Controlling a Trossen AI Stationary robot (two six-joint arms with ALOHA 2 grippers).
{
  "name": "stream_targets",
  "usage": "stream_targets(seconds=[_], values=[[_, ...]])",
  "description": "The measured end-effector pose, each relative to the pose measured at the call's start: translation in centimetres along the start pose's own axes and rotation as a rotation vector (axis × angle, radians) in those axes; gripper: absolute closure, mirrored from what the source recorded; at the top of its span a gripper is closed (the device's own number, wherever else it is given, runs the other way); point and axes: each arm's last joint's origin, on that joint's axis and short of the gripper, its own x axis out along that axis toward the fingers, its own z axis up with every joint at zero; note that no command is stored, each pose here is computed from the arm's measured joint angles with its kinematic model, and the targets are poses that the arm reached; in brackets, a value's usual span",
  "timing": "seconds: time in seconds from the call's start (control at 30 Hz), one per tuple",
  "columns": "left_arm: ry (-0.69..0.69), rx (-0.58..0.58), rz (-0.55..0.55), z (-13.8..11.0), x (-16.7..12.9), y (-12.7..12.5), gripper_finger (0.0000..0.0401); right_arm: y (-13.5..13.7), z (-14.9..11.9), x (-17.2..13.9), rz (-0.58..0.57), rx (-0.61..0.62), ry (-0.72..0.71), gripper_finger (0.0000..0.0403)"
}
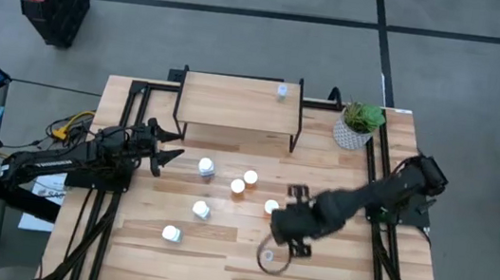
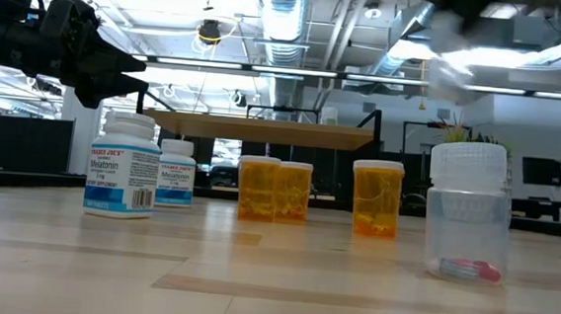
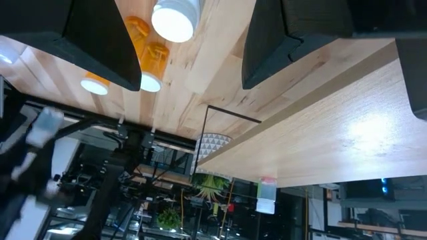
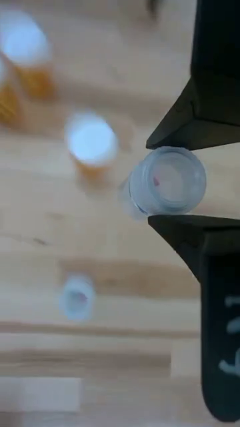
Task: Pick and place medicine bottles onto shelf by color
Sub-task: Put the right transparent pill bottle on the shelf aligned with the other transparent pill bottle
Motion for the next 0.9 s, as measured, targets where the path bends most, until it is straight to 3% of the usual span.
stream_targets(seconds=[0.13, 0.27, 0.47, 0.57, 0.7, 0.9], values=[[0.0, 0.0, 0.0, 0.0, 0.0, 0.0, 0.0153, -4.8, 2.2, -2.3, -0.064, -0.072, -0.084, 0.0277], [0.0, 0.0, 0.0, 0.0, 0.0, 0.0, 0.0153, -10.7, 3.1, -3.4, -0.152, -0.07, -0.114, 0.0275], [0.0, 0.0, 0.0, 0.0, 0.0, 0.0, 0.0153, -20.0, 1.9, -3.6, -0.257, 0.022, -0.088, 0.0275], [0.0, 0.0, 0.0, 0.0, 0.0, 0.0, 0.0153, -24.0, 1.2, -3.2, -0.253, 0.079, -0.123, 0.0274], [0.001, 0.0, 0.0, 0.0, 0.0, 0.0, 0.0153, -27.4, 0.2, -2.3, -0.224, 0.156, -0.13, 0.0274], [-0.001, 0.015, 0.005, 0.0, 0.0, 0.0, 0.0153, -30.3, -1.0, -0.5, -0.173, 0.208, -0.079, 0.0274]])
